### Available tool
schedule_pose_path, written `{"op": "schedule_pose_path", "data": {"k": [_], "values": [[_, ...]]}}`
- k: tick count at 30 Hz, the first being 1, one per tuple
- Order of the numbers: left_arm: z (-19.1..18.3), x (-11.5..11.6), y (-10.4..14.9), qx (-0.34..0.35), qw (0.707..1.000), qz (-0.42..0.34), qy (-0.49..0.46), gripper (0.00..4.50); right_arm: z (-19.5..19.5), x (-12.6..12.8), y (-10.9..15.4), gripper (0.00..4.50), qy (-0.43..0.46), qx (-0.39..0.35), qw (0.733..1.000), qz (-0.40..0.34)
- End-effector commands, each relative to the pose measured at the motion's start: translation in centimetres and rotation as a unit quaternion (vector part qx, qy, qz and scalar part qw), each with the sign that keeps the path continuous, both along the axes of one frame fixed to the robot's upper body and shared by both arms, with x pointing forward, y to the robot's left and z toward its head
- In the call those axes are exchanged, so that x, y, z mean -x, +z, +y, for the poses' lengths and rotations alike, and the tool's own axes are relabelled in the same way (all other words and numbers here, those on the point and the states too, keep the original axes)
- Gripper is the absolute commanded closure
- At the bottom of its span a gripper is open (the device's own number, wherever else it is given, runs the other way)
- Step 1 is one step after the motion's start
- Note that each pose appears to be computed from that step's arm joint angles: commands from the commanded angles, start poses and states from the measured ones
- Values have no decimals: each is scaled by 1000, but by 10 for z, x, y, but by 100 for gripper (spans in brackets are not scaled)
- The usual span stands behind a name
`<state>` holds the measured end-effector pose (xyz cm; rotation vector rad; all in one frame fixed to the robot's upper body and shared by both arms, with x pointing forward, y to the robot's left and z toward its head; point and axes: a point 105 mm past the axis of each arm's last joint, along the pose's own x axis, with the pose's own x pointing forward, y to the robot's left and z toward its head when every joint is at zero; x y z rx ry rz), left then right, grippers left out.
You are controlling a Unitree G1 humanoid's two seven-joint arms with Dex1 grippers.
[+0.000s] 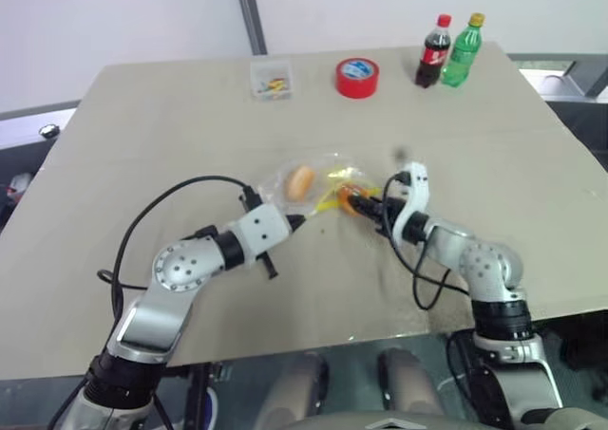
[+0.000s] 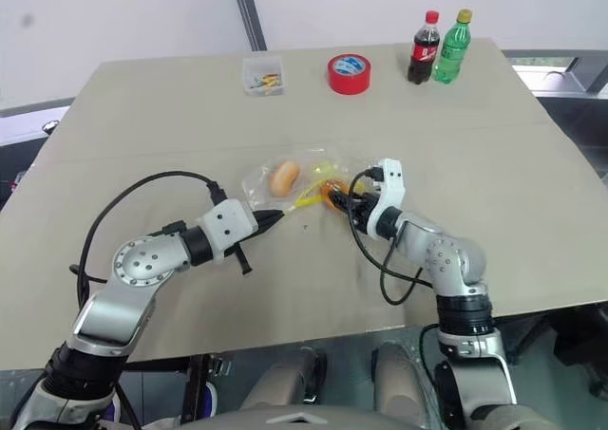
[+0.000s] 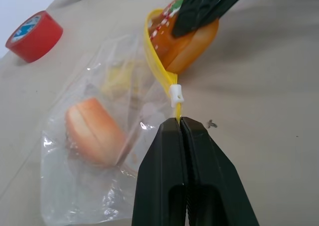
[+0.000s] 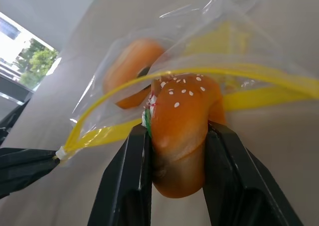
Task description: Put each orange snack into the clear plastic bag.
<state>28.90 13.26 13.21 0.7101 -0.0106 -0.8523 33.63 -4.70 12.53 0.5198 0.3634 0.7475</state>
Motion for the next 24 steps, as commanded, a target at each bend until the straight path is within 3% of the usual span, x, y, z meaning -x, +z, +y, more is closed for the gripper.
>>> {"op": "schedule_pose_path", "data": {"k": [1,4,11,14,17,21,24], "values": [[-9,7,16,7,999,-32,-23,450,21,2,27,315,19,-60,998,-24],[-10,7,17,12,999,-35,-24,450,32,-12,20,315,-18,-86,996,3],[-11,10,17,14,999,-34,-23,450,34,-32,18,315,-64,-233,964,113],[-9,11,16,14,999,-32,-19,450,25,-34,9,315,-69,-146,984,78],[-9,13,14,11,999,-31,-19,450,16,-36,5,315,-79,-131,986,69],[-10,12,14,12,999,-30,-18,450,-3,-52,22,315,-135,-289,938,135],[-11,9,15,12,999,-34,-20,450,-13,-59,29,315,-169,-334,915,148]]}}
